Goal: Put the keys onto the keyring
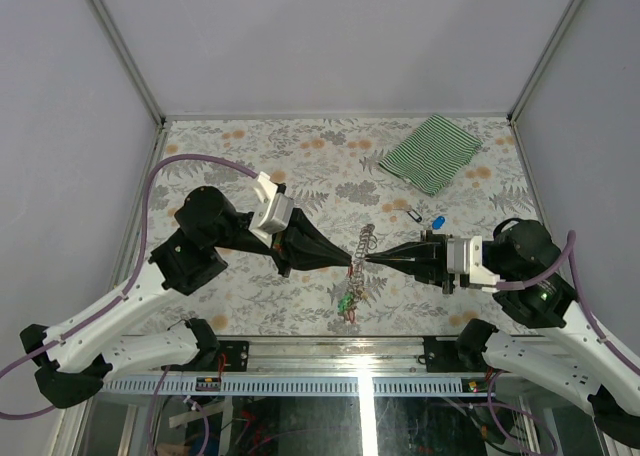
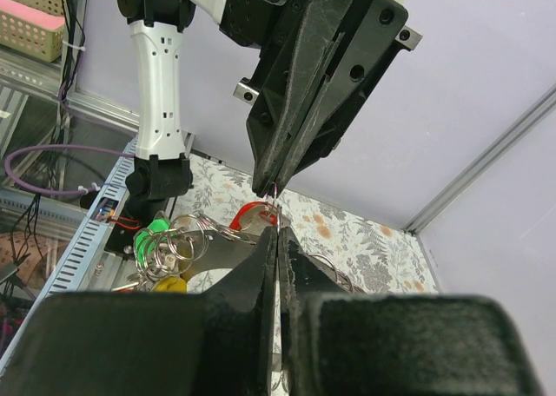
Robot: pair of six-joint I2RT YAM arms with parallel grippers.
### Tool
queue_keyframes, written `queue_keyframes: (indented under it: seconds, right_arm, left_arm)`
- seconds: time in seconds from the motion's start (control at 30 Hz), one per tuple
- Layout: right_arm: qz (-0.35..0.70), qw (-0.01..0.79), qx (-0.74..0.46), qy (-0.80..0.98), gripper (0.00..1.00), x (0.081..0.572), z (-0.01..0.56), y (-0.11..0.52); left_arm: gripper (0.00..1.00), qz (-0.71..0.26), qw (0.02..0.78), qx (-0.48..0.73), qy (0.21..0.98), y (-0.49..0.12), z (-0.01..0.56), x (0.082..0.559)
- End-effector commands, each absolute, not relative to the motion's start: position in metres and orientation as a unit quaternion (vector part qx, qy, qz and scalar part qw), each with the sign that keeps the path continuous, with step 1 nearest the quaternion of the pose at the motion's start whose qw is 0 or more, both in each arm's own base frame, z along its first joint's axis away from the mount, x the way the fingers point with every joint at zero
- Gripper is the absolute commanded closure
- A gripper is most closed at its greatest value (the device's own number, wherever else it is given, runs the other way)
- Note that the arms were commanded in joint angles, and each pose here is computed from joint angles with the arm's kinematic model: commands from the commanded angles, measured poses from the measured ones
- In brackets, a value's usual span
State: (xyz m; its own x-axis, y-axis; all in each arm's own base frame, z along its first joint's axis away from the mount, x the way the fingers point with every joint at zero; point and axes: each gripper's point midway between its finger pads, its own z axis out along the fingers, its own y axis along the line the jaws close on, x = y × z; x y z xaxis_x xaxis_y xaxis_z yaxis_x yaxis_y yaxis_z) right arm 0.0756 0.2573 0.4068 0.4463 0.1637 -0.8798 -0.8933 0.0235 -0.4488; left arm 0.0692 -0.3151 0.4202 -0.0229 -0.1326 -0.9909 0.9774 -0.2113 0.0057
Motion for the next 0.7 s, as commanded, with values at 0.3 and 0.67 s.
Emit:
queue_keyframes:
  seconds: [0.3, 0.67]
  right_arm:
    - [0.407, 0.667, -0.550, 0.294, 1.00, 0.0730, 0.4291, 0.2525]
    - [0.414, 0.660, -0.556, 0.289, 1.00, 0.0684, 0.4284, 0.2524]
  left_arm:
    - [1.00, -0.587, 0.499, 0.518, 0.373, -0.3075, 0.4431, 0.0601]
    - [1.00, -0.586, 0.497, 0.519, 0.375, -0.3089, 0.4406, 0.0614]
